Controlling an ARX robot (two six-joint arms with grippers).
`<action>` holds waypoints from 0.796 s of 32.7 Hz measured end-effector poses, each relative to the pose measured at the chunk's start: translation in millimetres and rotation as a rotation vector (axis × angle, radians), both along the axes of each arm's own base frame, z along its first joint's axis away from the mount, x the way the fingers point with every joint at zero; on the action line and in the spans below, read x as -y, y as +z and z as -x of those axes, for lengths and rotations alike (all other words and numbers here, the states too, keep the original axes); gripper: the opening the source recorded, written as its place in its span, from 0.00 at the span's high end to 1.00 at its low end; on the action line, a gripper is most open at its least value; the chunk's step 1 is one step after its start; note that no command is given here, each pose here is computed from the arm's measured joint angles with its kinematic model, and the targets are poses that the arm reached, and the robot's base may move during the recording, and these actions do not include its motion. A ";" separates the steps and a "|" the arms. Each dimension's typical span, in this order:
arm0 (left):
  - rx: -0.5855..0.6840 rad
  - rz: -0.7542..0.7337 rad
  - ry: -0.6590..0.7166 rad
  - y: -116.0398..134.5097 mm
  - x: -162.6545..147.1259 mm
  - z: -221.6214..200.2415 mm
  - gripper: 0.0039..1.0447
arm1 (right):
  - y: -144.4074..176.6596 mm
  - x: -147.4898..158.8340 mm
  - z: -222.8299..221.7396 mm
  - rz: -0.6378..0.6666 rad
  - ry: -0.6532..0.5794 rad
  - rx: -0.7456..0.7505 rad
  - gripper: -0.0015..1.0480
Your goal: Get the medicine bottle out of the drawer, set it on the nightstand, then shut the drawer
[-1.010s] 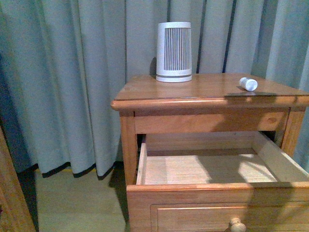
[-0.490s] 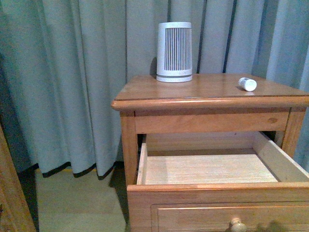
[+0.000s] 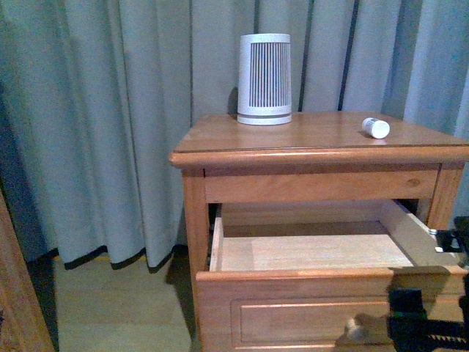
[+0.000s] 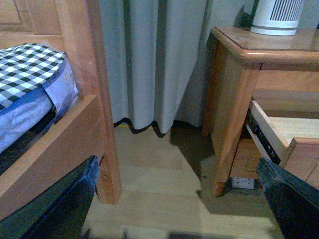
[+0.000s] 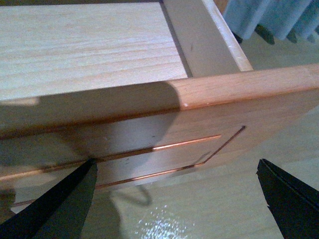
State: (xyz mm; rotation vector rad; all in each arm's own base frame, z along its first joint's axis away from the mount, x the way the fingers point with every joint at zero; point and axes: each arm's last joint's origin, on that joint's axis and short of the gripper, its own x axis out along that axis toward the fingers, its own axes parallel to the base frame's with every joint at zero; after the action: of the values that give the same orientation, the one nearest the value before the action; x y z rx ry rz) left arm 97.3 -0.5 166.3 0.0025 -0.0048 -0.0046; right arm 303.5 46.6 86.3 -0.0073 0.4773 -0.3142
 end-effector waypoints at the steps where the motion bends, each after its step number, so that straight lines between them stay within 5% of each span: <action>1: 0.000 0.000 0.000 0.0 0.0 0.0 0.06 | -2.5 -0.2 -12.3 0.012 0.001 0.001 0.07; 15: 0.000 0.000 0.000 0.0 0.0 0.0 0.06 | 17.4 40.4 -169.1 0.130 -0.067 0.012 0.07; 20: 0.000 0.000 0.000 0.0 0.0 0.0 0.06 | 16.1 35.3 -162.8 0.108 -0.023 0.006 0.07; 26: 0.000 0.000 0.000 0.0 0.0 0.0 0.06 | 34.2 11.5 -103.8 -0.004 0.026 -0.050 0.07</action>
State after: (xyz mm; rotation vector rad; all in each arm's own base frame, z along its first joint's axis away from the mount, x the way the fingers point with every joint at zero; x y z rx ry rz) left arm 97.3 -0.5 166.3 0.0025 -0.0048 -0.0046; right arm 407.3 35.1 120.6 -0.0177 0.5272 -0.2882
